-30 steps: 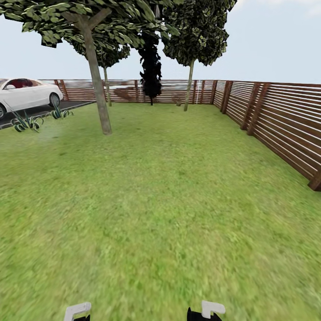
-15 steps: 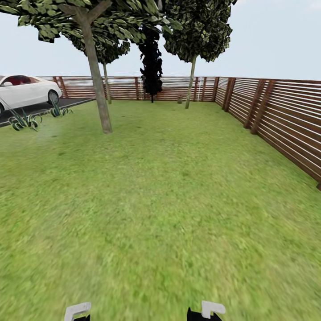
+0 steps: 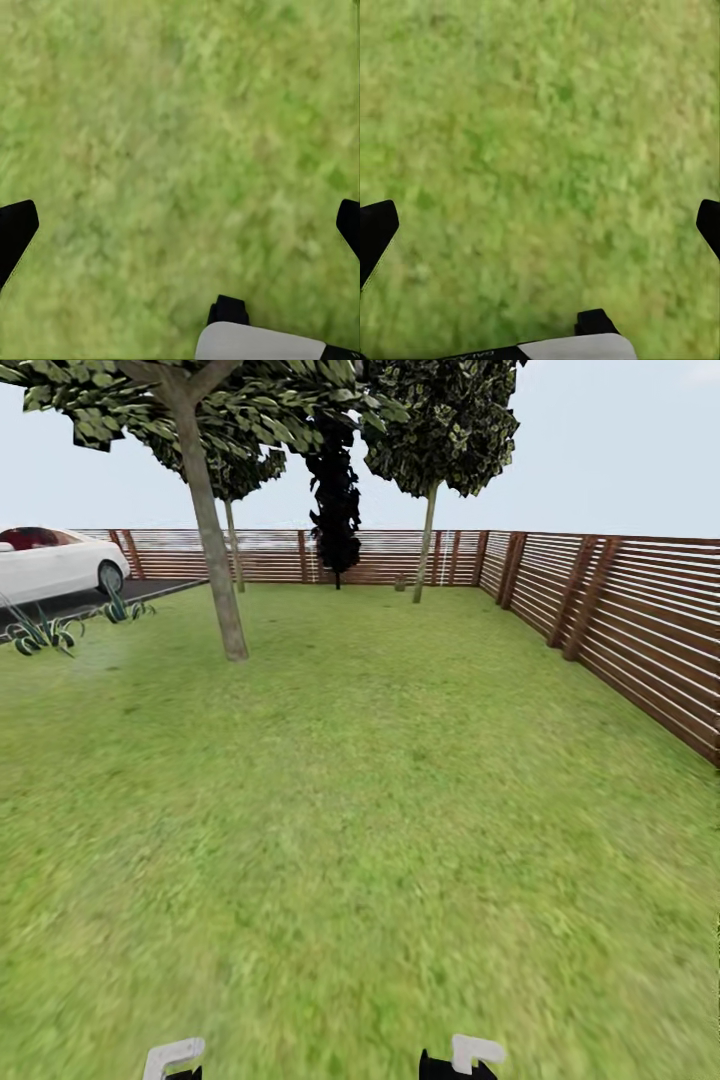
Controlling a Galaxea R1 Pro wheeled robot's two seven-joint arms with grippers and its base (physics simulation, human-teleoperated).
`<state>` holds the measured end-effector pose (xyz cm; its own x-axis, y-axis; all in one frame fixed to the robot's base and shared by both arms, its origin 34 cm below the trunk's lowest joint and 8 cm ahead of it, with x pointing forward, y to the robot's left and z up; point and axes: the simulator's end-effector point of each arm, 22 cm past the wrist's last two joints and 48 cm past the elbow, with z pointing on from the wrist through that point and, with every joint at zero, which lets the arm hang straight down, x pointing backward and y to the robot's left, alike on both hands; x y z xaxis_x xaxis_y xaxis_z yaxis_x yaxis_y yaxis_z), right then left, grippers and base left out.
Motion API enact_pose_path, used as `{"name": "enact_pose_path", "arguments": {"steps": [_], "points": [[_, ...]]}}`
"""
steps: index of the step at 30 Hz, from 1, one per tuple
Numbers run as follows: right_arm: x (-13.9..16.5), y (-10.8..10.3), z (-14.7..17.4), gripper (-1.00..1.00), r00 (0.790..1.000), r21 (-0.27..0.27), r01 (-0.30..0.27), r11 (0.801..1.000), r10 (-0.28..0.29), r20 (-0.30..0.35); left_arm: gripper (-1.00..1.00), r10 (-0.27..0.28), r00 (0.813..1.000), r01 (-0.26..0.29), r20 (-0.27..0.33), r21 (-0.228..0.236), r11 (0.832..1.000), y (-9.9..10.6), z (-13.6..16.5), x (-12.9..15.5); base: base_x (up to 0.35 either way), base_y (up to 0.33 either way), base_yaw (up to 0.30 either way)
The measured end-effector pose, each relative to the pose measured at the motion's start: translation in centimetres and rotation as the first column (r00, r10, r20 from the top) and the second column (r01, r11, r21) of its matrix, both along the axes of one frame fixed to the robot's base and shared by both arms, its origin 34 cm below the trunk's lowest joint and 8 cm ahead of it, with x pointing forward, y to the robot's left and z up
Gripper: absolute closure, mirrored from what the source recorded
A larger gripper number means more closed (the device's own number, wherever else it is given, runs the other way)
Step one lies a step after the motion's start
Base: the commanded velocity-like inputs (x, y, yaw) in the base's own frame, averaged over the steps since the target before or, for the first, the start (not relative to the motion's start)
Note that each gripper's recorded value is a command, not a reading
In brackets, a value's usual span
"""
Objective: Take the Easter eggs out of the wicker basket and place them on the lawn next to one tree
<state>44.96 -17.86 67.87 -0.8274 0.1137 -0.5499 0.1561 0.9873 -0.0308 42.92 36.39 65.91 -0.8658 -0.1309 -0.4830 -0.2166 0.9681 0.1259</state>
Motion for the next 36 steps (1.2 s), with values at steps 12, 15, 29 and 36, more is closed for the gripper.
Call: {"name": "enact_pose_path", "arguments": {"steps": [12,15,29,36], "points": [[0.00,0.01,-0.01,-1.00,1.000,0.000,0.000,1.000,0.000,0.000,-1.00,0.000,1.000,0.000,-0.001,0.000,1.000,0.01,-0.01,-0.02,0.258,0.139,-0.091],[0.02,0.01,0.01,-1.00,1.000,0.000,0.000,1.000,0.000,0.000,-1.00,0.000,1.000,0.000,0.000,0.000,1.000,0.00,0.00,-0.01,0.257,0.138,-0.002],[0.00,0.01,0.00,-1.00,1.000,0.000,0.000,1.000,0.000,0.000,-1.00,0.000,1.000,0.000,0.000,0.000,1.000,0.00,0.00,-0.01,0.257,0.138,0.000],[-0.03,0.01,-0.01,-1.00,1.000,0.000,0.000,1.000,0.000,0.000,-1.00,0.000,1.000,0.000,0.000,0.000,1.000,0.00,0.00,-0.01,0.256,0.138,0.000]]}}
